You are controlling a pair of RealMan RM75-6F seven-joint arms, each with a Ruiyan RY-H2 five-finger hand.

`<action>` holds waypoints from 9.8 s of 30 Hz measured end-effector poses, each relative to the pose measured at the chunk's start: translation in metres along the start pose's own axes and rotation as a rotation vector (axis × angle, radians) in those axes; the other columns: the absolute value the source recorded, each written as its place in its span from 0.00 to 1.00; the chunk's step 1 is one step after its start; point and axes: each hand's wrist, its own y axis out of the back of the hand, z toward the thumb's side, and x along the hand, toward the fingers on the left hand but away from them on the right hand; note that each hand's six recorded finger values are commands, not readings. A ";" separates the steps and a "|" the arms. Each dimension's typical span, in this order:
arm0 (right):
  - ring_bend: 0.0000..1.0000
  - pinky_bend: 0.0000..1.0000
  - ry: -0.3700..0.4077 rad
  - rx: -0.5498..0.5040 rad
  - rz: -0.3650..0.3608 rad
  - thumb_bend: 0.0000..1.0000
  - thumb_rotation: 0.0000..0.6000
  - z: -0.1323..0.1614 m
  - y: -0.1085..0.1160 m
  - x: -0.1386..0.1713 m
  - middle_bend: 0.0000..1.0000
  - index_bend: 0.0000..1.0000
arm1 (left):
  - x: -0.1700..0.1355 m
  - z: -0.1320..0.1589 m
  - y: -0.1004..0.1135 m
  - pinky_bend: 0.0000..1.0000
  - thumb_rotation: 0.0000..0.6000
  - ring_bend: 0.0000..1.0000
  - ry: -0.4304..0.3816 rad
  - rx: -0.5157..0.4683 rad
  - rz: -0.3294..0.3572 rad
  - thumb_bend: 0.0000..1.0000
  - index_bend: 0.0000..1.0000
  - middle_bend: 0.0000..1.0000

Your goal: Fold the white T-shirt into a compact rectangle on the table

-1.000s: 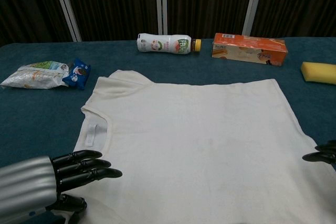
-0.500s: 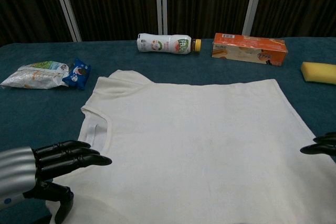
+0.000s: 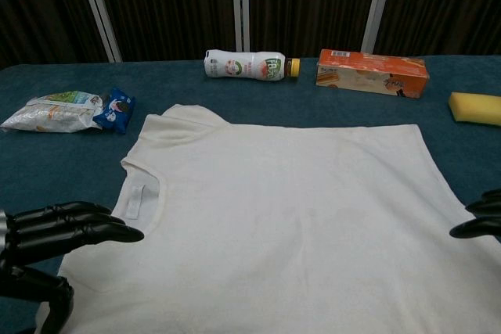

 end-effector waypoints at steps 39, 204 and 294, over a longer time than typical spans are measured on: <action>0.00 0.00 0.134 0.024 0.110 0.45 1.00 0.037 0.009 0.019 0.12 0.73 | -0.061 0.035 -0.002 0.00 1.00 0.00 -0.106 -0.026 -0.085 0.59 0.73 0.00; 0.00 0.00 -0.657 -0.147 -0.262 0.07 1.00 -0.115 0.073 0.021 0.00 0.07 | 0.211 -0.229 0.097 0.00 1.00 0.00 0.679 0.015 0.043 0.29 0.25 0.00; 0.00 0.00 -0.632 -0.160 -0.264 0.07 1.00 -0.108 0.081 0.024 0.00 0.08 | 0.180 -0.160 0.055 0.00 1.00 0.00 0.640 -0.117 -0.156 0.53 0.55 0.00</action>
